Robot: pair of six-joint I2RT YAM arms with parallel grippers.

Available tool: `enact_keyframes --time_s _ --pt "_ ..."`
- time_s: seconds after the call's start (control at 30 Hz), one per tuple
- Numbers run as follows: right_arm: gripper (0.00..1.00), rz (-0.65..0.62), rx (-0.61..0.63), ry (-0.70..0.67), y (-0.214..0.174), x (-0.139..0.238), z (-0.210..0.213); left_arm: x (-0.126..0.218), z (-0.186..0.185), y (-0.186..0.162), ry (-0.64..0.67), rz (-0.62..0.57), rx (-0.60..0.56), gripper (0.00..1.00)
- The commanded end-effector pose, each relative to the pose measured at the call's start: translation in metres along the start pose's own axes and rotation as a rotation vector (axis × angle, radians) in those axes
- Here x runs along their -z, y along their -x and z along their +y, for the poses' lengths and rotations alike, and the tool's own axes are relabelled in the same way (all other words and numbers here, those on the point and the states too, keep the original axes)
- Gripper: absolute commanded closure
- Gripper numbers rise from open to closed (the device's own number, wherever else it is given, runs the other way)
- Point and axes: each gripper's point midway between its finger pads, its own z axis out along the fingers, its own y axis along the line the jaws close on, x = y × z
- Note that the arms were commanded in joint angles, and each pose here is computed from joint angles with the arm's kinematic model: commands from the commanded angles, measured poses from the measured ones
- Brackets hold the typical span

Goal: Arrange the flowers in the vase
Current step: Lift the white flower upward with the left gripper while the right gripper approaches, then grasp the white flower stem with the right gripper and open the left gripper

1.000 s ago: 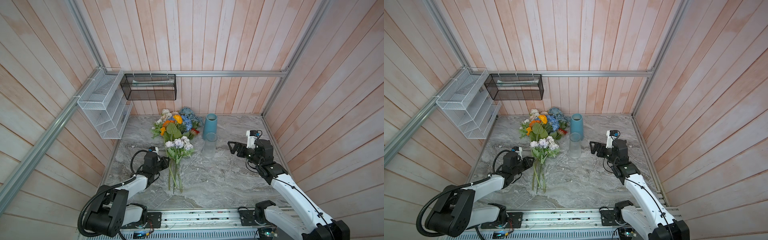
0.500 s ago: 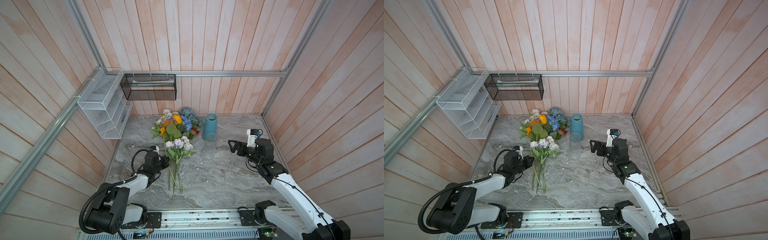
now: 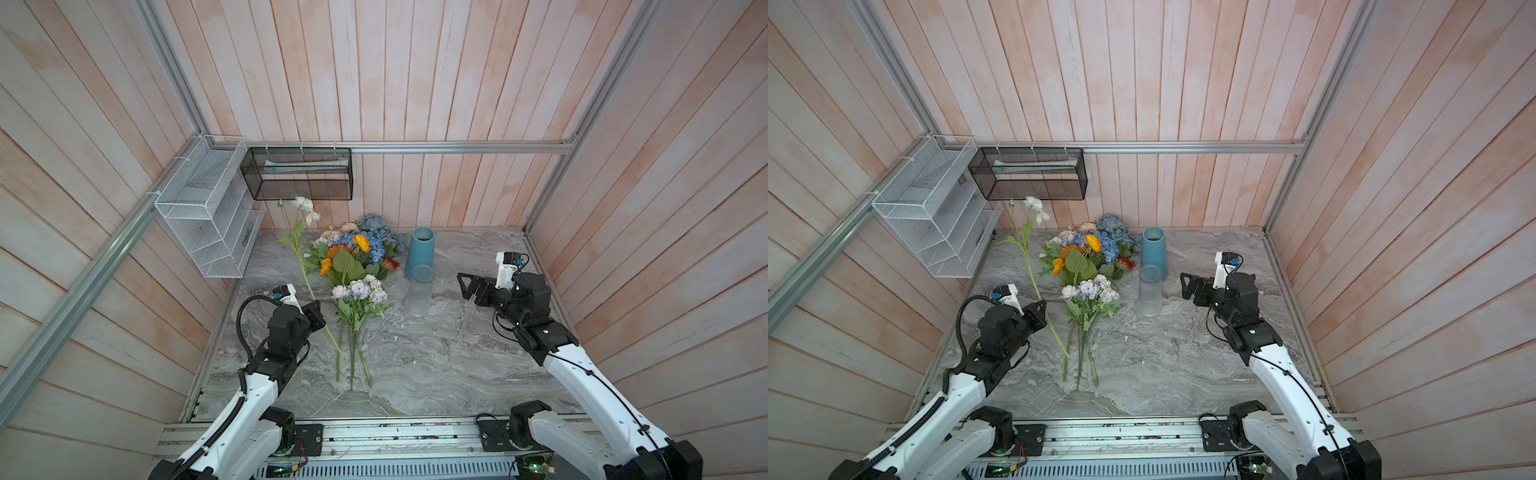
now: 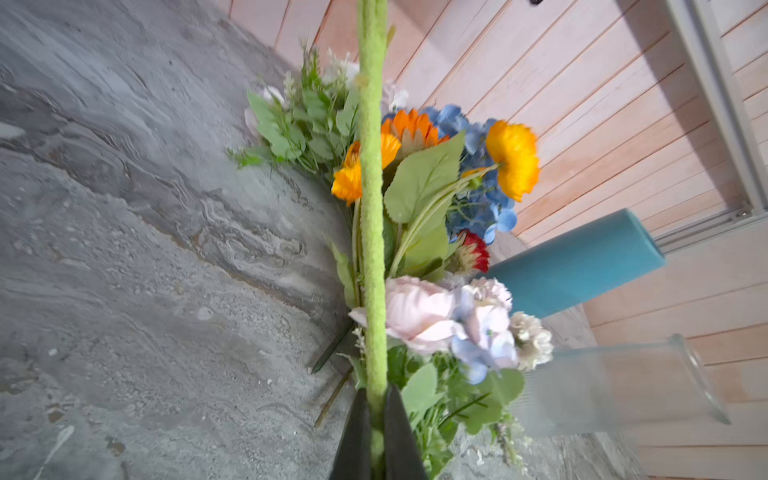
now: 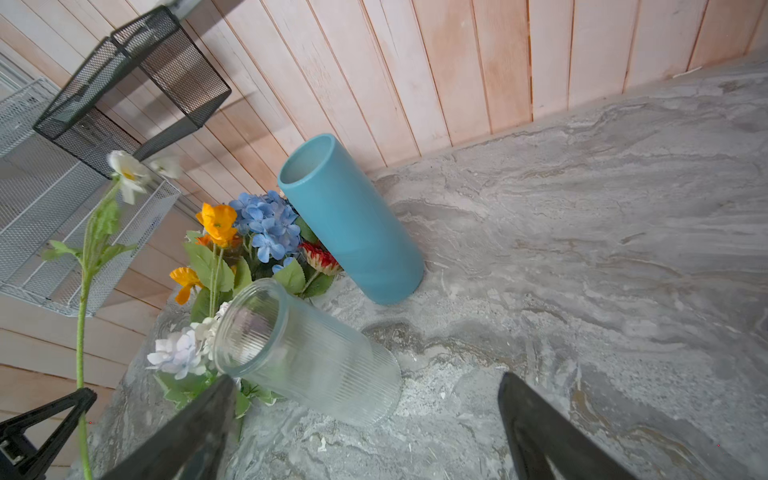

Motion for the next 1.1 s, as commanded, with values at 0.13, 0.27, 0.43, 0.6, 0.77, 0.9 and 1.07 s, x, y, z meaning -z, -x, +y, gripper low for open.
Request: enact_keyframes --time_s 0.13,0.27,0.43,0.6,0.77,0.9,1.07 --pt "0.02 -0.085 0.072 0.129 0.041 0.011 0.046 0.022 -0.041 0.05 -0.099 -0.126 -0.054 1.0" --pt "0.08 -0.113 0.133 0.258 0.058 0.021 0.086 0.041 -0.078 0.072 -0.245 -0.202 -0.073 1.0" --pt "0.14 -0.108 0.187 0.421 0.066 0.028 0.142 0.075 -0.147 0.077 -0.488 -0.288 -0.19 1.0" --pt "0.14 -0.072 0.242 0.652 0.052 0.036 0.21 0.093 -0.212 0.057 -0.669 -0.291 -0.373 1.0" --pt "0.16 -0.029 0.282 0.88 0.038 0.055 0.264 0.088 -0.256 0.032 -0.747 -0.253 -0.513 1.0" --pt "0.16 -0.027 0.274 0.956 0.035 0.062 0.28 0.087 -0.282 0.015 -0.813 -0.24 -0.58 1.0" --pt "0.25 -0.064 0.248 0.991 0.04 0.064 0.284 0.086 -0.299 -0.002 -0.851 -0.223 -0.628 1.0"
